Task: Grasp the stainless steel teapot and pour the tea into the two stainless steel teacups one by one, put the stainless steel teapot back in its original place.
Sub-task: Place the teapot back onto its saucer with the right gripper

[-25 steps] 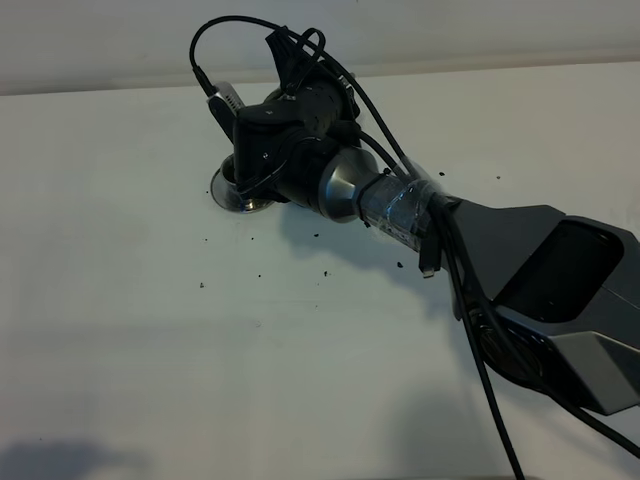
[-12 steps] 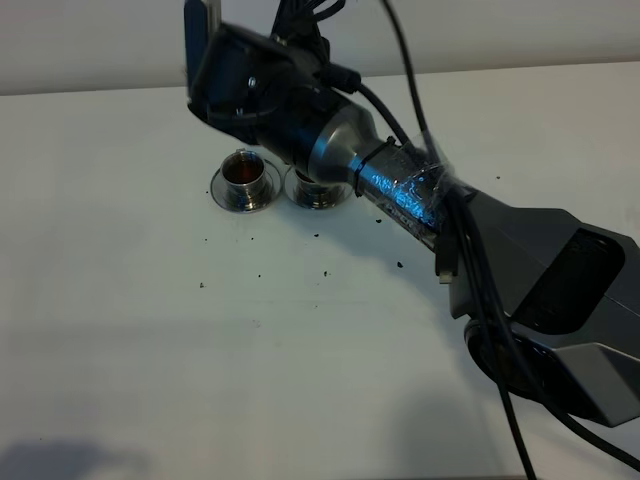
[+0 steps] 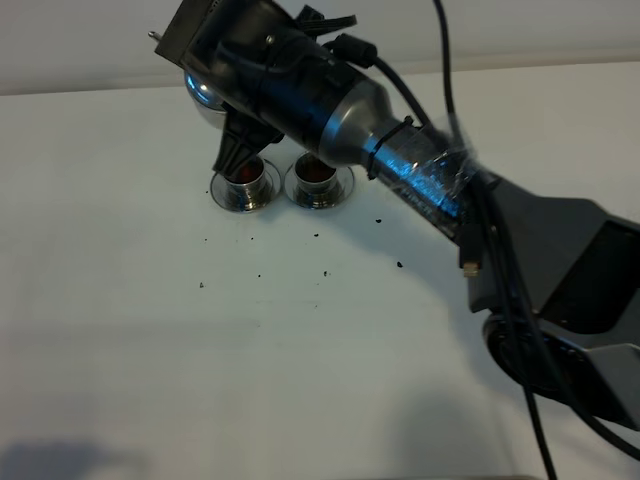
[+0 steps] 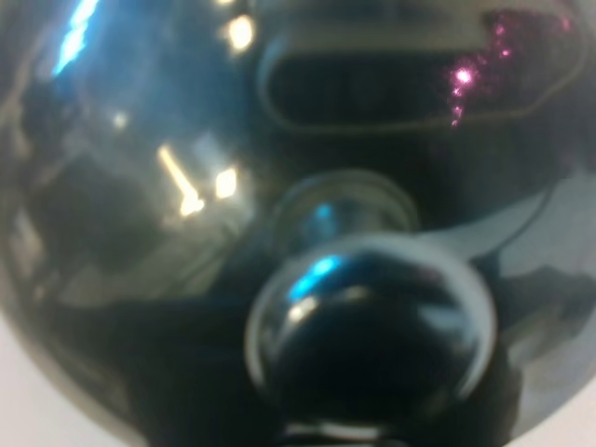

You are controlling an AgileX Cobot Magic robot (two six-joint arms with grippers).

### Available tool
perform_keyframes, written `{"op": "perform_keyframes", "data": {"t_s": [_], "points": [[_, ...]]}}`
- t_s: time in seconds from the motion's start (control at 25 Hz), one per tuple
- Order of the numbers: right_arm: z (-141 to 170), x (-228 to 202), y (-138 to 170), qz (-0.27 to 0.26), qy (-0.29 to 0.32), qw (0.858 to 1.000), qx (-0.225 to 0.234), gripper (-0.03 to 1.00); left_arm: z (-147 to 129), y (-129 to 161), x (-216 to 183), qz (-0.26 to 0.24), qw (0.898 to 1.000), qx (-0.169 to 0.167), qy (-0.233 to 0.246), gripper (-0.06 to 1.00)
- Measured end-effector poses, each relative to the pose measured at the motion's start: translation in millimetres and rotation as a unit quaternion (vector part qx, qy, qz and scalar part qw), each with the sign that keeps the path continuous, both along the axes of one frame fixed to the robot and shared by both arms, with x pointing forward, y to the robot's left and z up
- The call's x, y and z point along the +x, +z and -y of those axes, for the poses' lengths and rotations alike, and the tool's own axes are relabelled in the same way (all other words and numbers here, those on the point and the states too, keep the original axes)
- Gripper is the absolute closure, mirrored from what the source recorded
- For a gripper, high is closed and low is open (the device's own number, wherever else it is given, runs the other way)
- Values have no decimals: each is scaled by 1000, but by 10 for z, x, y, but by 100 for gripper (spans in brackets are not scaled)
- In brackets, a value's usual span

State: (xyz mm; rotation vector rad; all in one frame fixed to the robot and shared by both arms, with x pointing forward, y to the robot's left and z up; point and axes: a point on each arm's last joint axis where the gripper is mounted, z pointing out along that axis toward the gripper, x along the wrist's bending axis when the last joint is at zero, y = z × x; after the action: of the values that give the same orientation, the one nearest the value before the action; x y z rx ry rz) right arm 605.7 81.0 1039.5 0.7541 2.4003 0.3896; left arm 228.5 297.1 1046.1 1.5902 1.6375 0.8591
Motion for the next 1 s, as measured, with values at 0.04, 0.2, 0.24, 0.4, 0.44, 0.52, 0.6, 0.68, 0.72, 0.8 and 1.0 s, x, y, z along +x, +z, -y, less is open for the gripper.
{"op": "perform_keyframes", "data": {"t_s": [0.04,0.2,0.24,0.4,0.44,0.52,0.6,0.68,0.72,0.8,1.0], "points": [[1,-30,2,-14,-6,1000,13,79,0,0,0,0,1000,0,0,57],[28,-165,-3,-72,-26,996,48,79,0,0,0,0,1000,0,0,57],[37,-196,-17,-86,-30,994,52,79,0,0,0,0,1000,0,0,57],[52,-290,-142,-134,-36,989,54,79,0,0,0,0,1000,0,0,57],[52,-307,-183,-145,-37,987,54,79,0,0,0,0,1000,0,0,57],[63,-334,-301,-164,-41,985,43,79,0,0,0,0,1000,0,0,57],[79,-359,-412,-180,-46,982,33,79,0,0,0,0,1000,0,0,57],[106,-385,-537,-194,-52,979,18,79,0,0,0,0,1000,0,0,57],[118,-398,-590,-201,-55,978,12,79,0,0,0,0,1000,0,0,57],[143,-425,-714,-213,-61,975,2,79,0,0,0,0,1000,0,0,57],[149,-429,-827,-217,-66,974,11,79,0,0,0,0,1000,0,0,57]]}}
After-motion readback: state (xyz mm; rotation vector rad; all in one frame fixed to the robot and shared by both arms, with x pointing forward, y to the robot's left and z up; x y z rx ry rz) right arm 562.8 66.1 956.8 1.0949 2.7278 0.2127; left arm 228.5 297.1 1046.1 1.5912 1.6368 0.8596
